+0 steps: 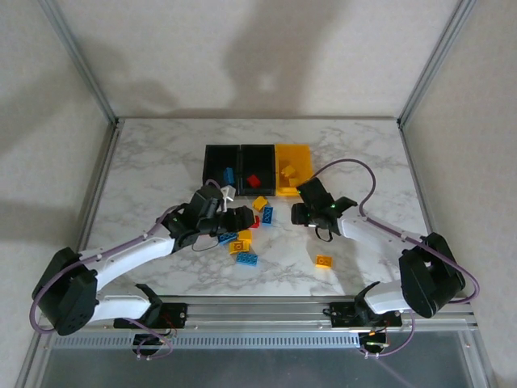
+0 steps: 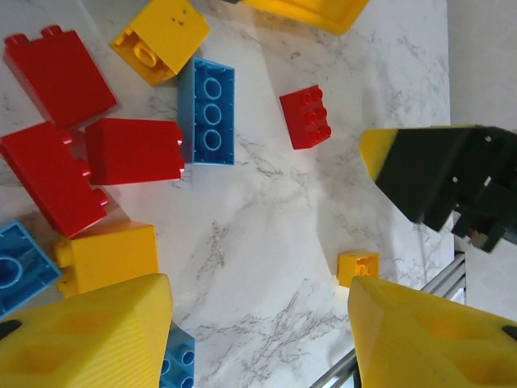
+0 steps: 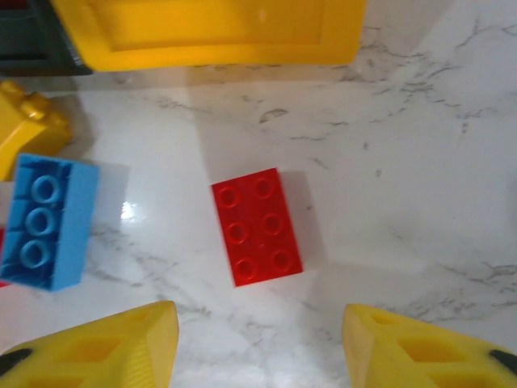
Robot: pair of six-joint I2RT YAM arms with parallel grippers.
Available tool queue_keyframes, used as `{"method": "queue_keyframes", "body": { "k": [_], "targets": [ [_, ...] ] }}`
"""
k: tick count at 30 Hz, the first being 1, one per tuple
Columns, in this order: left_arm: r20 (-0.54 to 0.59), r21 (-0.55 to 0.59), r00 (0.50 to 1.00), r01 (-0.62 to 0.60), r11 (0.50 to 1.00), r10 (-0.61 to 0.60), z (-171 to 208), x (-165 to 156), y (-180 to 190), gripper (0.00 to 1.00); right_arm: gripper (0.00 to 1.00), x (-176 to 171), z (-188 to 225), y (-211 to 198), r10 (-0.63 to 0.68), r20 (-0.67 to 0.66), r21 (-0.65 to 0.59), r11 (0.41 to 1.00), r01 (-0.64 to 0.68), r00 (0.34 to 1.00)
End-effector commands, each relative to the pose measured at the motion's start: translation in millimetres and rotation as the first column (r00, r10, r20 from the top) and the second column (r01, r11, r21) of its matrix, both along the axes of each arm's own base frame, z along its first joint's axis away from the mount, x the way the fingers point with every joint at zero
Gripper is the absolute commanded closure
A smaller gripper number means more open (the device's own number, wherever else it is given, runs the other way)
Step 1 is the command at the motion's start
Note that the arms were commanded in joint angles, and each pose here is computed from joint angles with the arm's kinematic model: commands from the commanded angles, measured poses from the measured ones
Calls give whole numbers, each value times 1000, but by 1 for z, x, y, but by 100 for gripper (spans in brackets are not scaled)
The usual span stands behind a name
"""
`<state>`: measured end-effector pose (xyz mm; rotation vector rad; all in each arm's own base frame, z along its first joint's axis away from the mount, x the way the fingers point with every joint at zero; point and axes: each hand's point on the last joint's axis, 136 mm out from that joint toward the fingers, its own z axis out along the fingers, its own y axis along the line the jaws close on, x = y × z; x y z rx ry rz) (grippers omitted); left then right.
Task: Sort the legos into containers by color
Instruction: Pick up the lego from the center of the table.
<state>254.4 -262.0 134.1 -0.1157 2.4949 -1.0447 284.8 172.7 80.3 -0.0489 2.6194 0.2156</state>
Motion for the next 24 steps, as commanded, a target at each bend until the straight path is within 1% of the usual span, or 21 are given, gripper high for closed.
{"method": "queue_keyframes", "body": {
  "k": [1, 7, 11, 16, 21, 24],
  "targets": [
    [19, -18, 1000, 7, 1000, -7, 0, 1, -10, 40, 44, 14, -9, 4, 9, 22, 19, 1000, -9, 1000],
    [8, 7, 1000, -2, 1000, 2, -8, 0, -9, 40, 45, 23, -25, 11, 34, -5, 15, 999, -34, 999],
    [2, 17, 1000, -8, 1000, 8, -12, -1, -7, 40, 46, 28, -38, 7, 30, -26, -12, 999, -30, 999],
    [2, 23, 1000, -14, 1000, 14, -13, -1, -5, 40, 53, 30, -48, 8, 35, -46, -23, 999, -36, 998],
    [4, 33, 1000, -20, 999, 20, -15, 0, -3, 40, 67, 30, -44, 8, 41, -41, -31, 999, -42, 998],
    [2, 38, 1000, -21, 999, 21, -16, -1, -2, 40, 70, 28, -38, 8, 47, -34, -34, 998, -48, 998]
  ]
}}
